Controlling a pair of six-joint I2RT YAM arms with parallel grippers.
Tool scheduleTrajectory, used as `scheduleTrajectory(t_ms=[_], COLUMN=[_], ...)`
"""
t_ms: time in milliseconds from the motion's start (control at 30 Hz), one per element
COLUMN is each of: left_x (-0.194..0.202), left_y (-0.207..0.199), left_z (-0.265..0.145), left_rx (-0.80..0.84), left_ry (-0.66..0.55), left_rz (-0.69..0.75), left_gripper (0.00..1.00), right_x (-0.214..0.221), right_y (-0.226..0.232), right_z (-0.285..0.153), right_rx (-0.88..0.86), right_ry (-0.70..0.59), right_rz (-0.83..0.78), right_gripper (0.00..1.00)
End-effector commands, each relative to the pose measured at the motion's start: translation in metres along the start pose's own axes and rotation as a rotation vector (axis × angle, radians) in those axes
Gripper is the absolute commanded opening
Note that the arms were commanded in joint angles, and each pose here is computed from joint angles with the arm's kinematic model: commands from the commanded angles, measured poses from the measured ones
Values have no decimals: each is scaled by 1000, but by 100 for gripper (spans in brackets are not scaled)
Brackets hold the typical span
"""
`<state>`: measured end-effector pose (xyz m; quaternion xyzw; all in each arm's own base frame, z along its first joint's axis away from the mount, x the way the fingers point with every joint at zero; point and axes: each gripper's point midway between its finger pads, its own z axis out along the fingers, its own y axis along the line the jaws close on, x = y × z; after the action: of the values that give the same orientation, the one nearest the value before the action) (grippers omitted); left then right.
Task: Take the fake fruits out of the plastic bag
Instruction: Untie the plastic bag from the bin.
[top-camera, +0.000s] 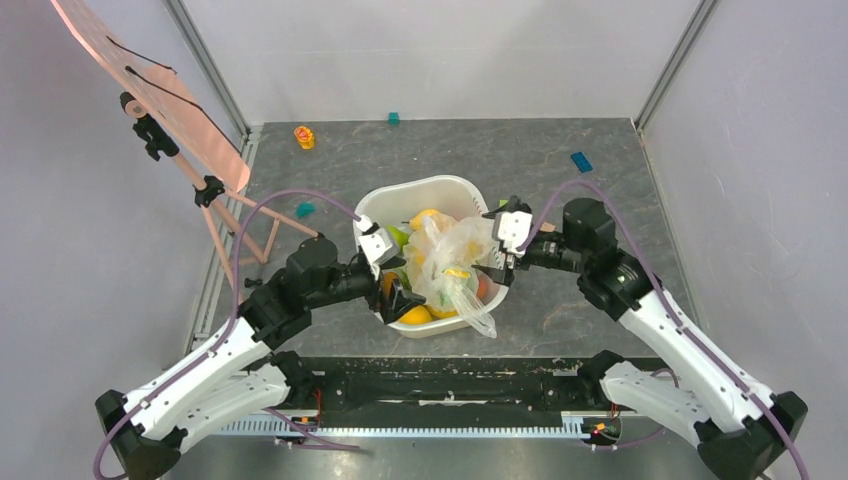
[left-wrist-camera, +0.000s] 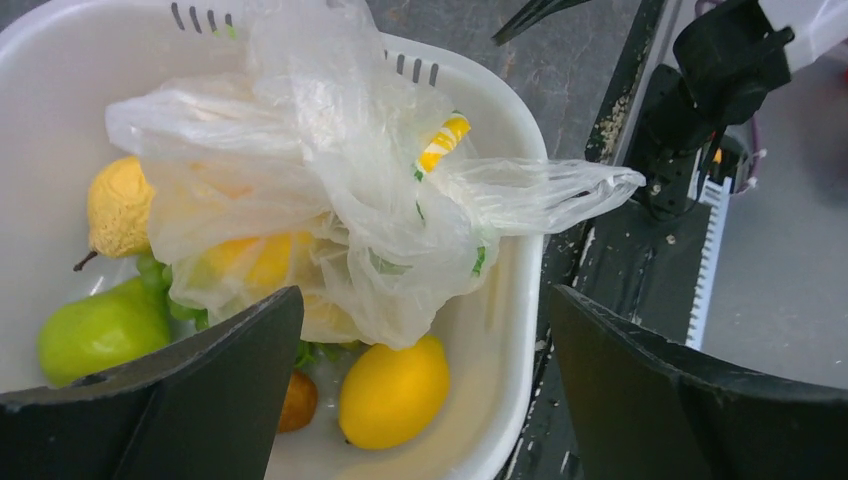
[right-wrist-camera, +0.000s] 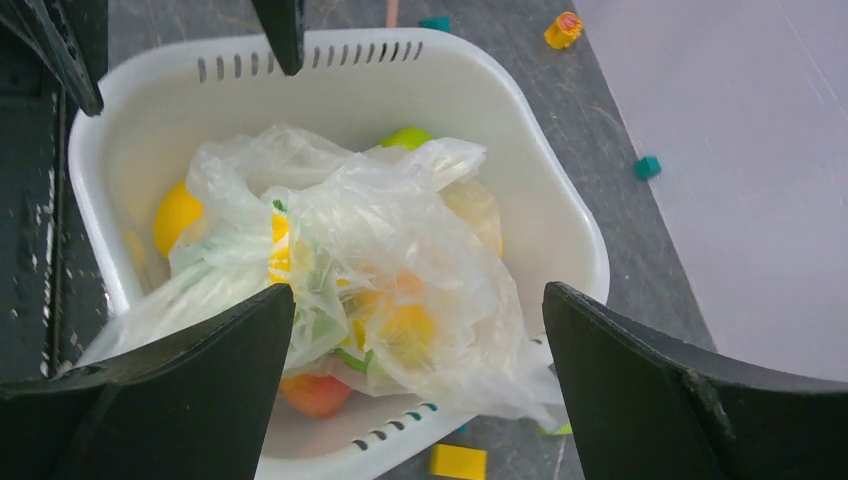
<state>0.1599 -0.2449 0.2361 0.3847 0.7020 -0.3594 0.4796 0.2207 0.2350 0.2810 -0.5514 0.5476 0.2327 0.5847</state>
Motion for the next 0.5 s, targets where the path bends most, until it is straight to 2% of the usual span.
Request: scheduleTrajectory(t_ms=[0,100,267,467], left_x=[-15,-18,-15,2], left_y=[7,19,16,14], left_z=[12,16,25,38], left_rx=[-6,-83,-79,-92], left_ry=[-57,-60,-56,-9], left_rz=[197,199,177,170], left_gripper=[98,98,97,97], right_x=[-5,-4,-3,5], right_y=[5,12,16,27], right_z=[12,19,25,39], right_rx=[-192,-315,-416,-529], right_ry=[19,20,10,40], right_rz=[-268,-341,-422,-407], right_gripper=[98,98,98,98])
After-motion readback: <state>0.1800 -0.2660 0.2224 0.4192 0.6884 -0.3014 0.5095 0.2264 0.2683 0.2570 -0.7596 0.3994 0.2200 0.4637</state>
